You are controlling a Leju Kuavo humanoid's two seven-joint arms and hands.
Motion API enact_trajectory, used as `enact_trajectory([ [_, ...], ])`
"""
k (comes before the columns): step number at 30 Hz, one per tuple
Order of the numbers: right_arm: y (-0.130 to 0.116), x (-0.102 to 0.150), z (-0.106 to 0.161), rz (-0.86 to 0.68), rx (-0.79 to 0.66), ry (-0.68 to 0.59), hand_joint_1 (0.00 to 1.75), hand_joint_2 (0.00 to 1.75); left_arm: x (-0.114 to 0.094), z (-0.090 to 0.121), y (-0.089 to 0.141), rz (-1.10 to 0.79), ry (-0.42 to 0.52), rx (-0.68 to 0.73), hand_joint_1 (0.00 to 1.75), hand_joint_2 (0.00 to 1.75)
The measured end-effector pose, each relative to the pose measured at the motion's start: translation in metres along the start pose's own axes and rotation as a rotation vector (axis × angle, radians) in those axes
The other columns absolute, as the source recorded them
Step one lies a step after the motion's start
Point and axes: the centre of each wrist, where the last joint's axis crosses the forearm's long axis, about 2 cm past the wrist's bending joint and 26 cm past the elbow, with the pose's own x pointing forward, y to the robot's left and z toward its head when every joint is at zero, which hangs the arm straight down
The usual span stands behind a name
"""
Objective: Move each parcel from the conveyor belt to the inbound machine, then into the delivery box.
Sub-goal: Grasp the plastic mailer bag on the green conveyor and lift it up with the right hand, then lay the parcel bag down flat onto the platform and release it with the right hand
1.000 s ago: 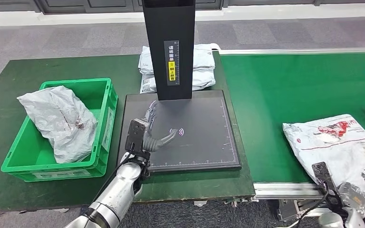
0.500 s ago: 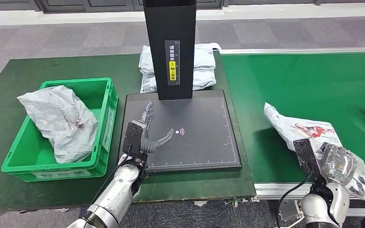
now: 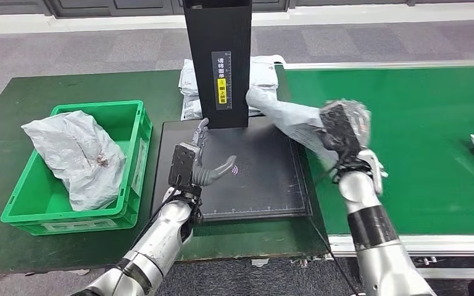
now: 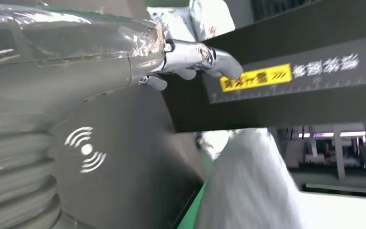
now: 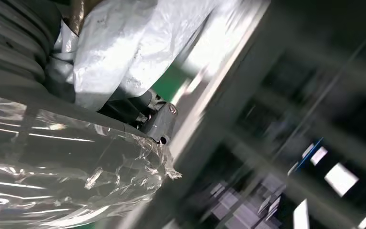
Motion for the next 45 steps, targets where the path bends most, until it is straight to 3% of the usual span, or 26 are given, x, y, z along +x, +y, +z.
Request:
enact_trajectory([
  [3,0.038,0.031,-0.015,-0.032,0.134,-0.055,1.75,1.75,0.004,-0.006,0.004,-0.008,-0.008,0.048,0.0,1.75],
  [7,0.075,0.059,-0.015,-0.067,0.24,-0.083,1.75,1.75,0.004,-0.009,0.008,-0.013,-0.007,0.094,0.0,1.75],
  [17,0.109,0.078,-0.003,-0.129,0.429,-0.143,1.75,1.75,0.002,-0.007,0.017,-0.016,-0.007,0.149,0.0,1.75],
  [21,0.119,0.082,0.002,-0.198,0.563,-0.159,0.0,1.75,0.003,-0.007,0.019,-0.014,-0.01,0.155,0.0,1.75],
  [25,0.128,0.08,0.008,-0.248,0.635,-0.167,0.0,1.75,-0.001,-0.004,0.021,-0.014,-0.001,0.155,0.0,1.75],
  [35,0.124,0.068,0.016,-0.32,0.544,-0.183,0.0,1.75,-0.018,0.015,0.032,-0.082,0.054,0.069,0.0,1.75],
  [43,0.111,0.068,0.012,-0.392,0.474,-0.219,0.0,1.75,-0.035,0.03,0.025,-0.373,0.201,-0.198,0.0,1.75],
  [44,0.11,0.068,0.012,-0.393,0.47,-0.222,0.0,1.75,-0.038,0.032,0.024,-0.402,0.216,-0.232,0.07,1.75],
  [45,0.109,0.068,0.012,-0.393,0.467,-0.222,0.0,1.75,-0.04,0.035,0.022,-0.425,0.228,-0.26,0.46,1.75],
])
